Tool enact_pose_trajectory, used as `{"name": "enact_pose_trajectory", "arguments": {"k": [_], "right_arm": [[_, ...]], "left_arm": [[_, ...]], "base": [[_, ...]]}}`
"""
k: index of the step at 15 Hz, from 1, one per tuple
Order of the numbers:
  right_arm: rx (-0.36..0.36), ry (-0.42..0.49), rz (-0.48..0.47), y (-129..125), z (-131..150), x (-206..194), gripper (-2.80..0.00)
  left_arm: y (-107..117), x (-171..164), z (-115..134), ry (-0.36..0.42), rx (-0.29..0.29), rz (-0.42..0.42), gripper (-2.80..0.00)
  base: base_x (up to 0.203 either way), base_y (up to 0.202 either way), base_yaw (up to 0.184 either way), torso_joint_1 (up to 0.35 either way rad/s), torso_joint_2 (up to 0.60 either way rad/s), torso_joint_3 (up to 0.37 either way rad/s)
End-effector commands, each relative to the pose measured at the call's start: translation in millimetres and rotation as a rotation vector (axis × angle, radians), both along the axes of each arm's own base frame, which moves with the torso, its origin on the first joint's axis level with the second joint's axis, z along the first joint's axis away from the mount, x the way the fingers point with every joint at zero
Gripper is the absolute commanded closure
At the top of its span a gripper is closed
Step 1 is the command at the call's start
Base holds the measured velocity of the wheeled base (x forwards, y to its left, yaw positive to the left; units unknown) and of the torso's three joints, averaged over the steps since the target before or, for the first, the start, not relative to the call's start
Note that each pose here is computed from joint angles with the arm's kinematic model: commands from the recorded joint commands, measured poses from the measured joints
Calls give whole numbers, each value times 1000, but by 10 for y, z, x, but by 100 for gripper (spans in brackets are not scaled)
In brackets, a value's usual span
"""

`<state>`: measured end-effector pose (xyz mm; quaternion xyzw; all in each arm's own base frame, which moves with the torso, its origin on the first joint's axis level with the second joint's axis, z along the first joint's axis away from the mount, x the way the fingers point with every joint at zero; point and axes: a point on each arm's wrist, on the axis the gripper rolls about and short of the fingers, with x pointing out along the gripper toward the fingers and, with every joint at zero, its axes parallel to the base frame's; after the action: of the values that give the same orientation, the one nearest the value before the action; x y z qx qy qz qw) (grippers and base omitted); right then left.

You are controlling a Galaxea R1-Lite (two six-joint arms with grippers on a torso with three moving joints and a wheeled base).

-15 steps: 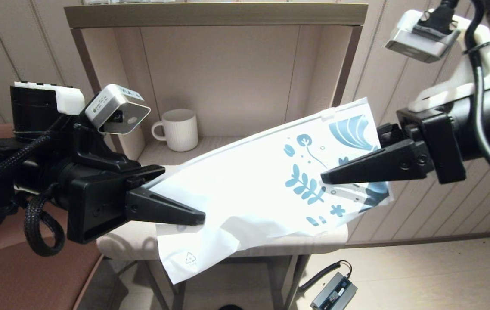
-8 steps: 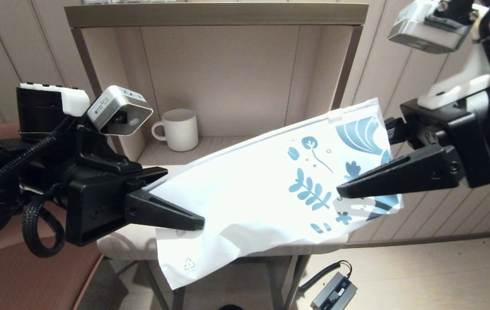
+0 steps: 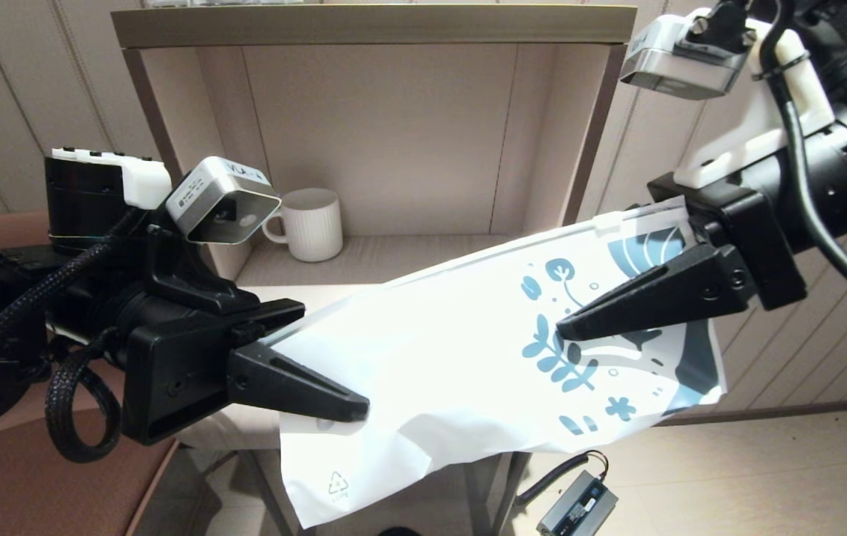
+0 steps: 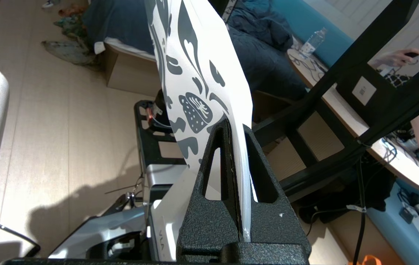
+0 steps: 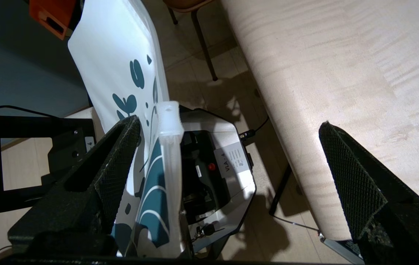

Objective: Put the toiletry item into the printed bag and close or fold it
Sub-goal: Hand it to the other hand

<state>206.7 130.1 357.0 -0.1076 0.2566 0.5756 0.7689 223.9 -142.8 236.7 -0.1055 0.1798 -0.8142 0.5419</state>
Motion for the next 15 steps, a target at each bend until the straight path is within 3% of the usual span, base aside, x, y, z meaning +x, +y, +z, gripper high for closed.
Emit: {"name": "enact_pose_trajectory", "arguments": {"k": [1,13,14,15], "right_arm": [[-3,7,5,5,-11,5,-280],[-11,13,36,-36,11,-106,-275],[-13,17,37,-29,0,-96,0],[-14,19,38,-23,-5,-90,0]], "left_arm": [[1,-1,1,1,-2,-8,0],[-2,4,-36,1,-2,-8,0],[-5,2,-34,0,-2,-10,0],[-5,3,-32,0,-3,-9,0]], "base": [[0,0,0,0,0,0],[0,0,0,0,0,0],[0,0,0,0,0,0],[0,0,0,0,0,0]]}}
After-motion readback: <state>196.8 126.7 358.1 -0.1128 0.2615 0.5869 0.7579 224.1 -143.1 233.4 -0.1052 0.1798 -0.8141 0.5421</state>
